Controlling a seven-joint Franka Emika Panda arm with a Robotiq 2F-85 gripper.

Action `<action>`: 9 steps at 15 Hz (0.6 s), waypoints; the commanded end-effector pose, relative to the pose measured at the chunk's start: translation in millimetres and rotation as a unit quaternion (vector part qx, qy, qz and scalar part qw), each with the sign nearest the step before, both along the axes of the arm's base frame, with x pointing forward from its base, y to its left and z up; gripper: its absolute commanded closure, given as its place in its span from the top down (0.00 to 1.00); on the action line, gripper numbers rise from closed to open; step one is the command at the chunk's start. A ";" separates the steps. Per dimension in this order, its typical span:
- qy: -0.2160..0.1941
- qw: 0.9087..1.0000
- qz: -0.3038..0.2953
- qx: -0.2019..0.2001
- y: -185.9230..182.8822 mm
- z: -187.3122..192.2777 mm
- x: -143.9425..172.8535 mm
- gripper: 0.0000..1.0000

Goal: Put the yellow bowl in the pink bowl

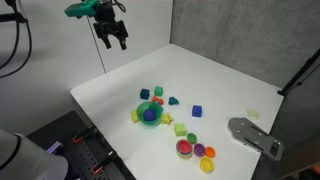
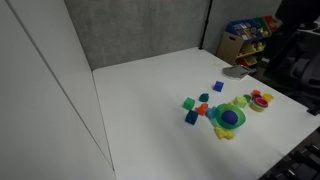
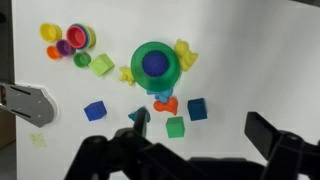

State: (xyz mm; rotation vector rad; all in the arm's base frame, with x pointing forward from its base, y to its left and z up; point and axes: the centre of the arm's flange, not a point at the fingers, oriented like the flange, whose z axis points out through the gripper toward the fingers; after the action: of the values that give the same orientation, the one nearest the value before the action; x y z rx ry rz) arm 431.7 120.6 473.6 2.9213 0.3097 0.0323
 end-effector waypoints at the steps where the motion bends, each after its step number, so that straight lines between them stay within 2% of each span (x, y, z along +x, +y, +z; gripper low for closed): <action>1: 0.000 1.000 0.000 0.000 0.1 0.1 0.0 1.00; 5: 0.000 1.000 0.000 0.000 0.1 0.2 0.0 1.00; 9: -0.012 1.000 -0.016 0.017 -15.6 3.6 20.6 1.00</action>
State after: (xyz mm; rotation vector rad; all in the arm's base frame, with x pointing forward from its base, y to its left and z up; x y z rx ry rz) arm 435.2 116.0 473.4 2.9306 0.2972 0.0402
